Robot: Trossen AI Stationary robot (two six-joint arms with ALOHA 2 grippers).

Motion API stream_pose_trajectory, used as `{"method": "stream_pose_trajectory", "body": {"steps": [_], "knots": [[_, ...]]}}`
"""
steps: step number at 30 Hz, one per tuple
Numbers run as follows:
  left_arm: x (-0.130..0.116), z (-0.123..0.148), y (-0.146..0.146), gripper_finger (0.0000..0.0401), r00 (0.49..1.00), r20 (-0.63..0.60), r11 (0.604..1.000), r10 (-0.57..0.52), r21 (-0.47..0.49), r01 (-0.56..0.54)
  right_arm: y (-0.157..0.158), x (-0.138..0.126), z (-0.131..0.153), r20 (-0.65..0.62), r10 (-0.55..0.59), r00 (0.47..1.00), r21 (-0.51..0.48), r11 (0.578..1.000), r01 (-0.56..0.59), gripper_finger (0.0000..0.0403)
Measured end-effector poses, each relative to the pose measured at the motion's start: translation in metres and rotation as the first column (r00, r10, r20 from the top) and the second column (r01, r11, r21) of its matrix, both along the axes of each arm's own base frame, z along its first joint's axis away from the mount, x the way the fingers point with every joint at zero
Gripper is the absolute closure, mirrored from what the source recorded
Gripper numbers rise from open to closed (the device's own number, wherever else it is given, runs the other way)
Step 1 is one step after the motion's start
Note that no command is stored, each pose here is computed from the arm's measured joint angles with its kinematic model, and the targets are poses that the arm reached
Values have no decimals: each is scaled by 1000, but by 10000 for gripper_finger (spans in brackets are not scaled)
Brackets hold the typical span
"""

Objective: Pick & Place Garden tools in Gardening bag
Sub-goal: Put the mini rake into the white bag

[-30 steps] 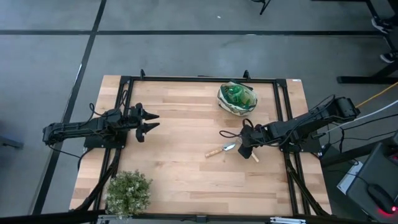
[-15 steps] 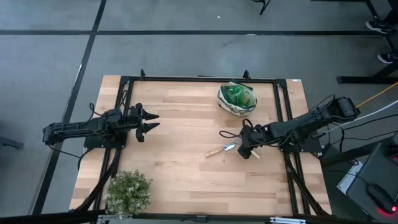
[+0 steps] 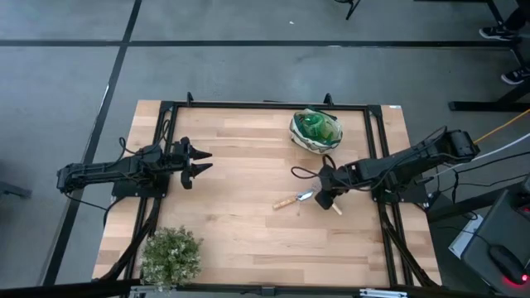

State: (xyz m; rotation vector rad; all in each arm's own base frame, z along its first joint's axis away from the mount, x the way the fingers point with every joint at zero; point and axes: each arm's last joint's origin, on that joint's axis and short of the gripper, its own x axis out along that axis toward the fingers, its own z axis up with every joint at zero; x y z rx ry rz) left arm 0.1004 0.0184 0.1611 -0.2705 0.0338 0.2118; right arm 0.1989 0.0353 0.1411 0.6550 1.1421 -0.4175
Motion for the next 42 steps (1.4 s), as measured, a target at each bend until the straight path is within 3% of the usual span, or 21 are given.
{"method": "stream_pose_trajectory", "body": {"steps": [9,21,36,42], "knots": [[0,0,0,212,1000,0,1000,0,0,0,2,9,3,90,20,996,96,995,-29,393],[0,0,0,211,1000,0,1000,0,0,0,7,22,12,246,48,968,175,980,-93,399],[0,0,0,210,1000,0,1000,0,0,0,14,43,37,542,70,838,247,939,-238,400],[0,0,0,210,1000,0,1000,0,0,0,15,47,44,606,69,793,267,921,-284,400]]}}
